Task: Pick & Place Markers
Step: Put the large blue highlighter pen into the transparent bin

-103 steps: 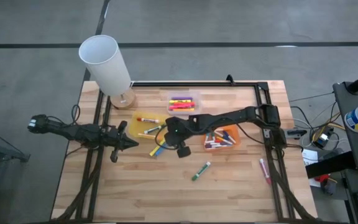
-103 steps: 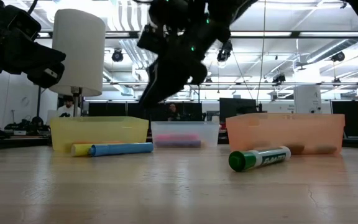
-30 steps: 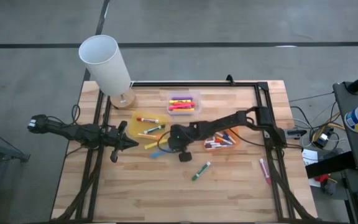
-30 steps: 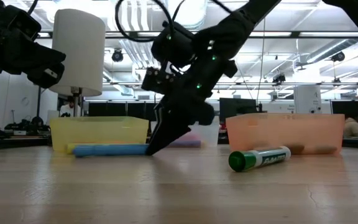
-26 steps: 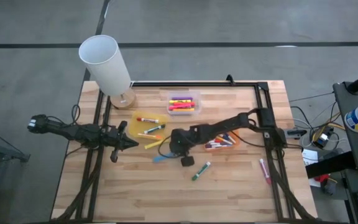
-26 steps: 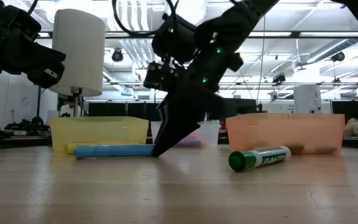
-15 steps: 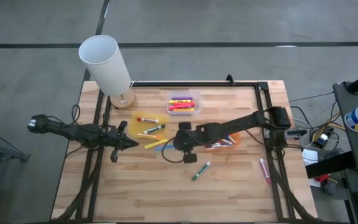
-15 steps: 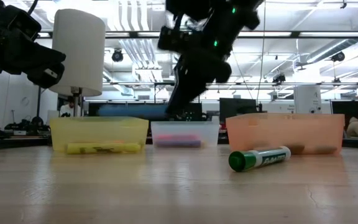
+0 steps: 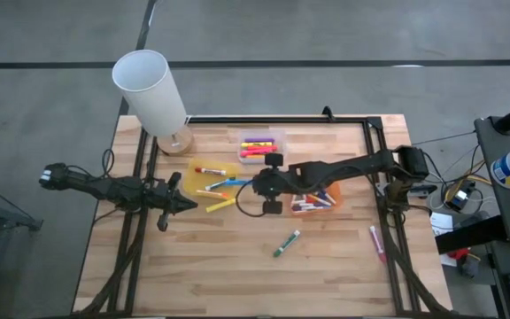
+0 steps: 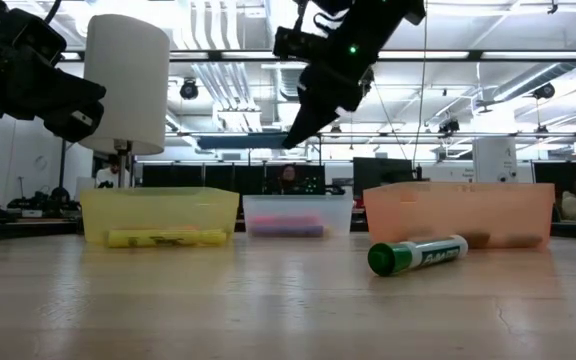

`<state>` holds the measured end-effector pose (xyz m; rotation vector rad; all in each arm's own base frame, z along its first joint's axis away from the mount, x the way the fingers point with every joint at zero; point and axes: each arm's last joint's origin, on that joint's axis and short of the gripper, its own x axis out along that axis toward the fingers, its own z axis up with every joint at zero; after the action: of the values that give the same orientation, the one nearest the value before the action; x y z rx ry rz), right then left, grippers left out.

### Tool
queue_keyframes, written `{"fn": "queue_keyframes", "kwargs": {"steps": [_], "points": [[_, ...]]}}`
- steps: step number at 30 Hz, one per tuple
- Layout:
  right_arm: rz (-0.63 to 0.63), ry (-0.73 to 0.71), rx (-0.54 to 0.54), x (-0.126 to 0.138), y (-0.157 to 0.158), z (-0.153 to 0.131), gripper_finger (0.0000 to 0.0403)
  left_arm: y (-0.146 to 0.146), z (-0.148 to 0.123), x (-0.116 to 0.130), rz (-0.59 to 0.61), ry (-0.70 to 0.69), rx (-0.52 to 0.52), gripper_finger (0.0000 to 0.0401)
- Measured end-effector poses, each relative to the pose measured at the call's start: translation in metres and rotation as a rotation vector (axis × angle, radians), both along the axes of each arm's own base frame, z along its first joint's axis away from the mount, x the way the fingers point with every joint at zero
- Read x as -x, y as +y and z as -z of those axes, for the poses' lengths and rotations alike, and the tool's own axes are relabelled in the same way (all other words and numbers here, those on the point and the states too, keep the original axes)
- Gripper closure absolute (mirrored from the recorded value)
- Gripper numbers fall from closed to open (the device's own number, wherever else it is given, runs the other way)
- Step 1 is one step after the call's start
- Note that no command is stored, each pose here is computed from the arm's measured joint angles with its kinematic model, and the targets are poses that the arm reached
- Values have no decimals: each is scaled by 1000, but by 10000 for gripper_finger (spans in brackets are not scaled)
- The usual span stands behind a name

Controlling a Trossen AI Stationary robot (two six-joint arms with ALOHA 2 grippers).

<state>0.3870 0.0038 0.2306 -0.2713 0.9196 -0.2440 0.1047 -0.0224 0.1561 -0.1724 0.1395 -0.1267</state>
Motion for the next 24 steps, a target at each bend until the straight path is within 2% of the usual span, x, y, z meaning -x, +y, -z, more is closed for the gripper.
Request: {"fn": "queue_keyframes", "kwargs": {"steps": [8,14,24], "points": [[61,18,47,2,-19,4,347,0,0,0,0,0,0,401],[133,-7,93,2,-53,1,347,0,0,0,0,0,0,401],[252,-45,13,14,-122,0,347,0,0,0,0,0,0,401]]}}
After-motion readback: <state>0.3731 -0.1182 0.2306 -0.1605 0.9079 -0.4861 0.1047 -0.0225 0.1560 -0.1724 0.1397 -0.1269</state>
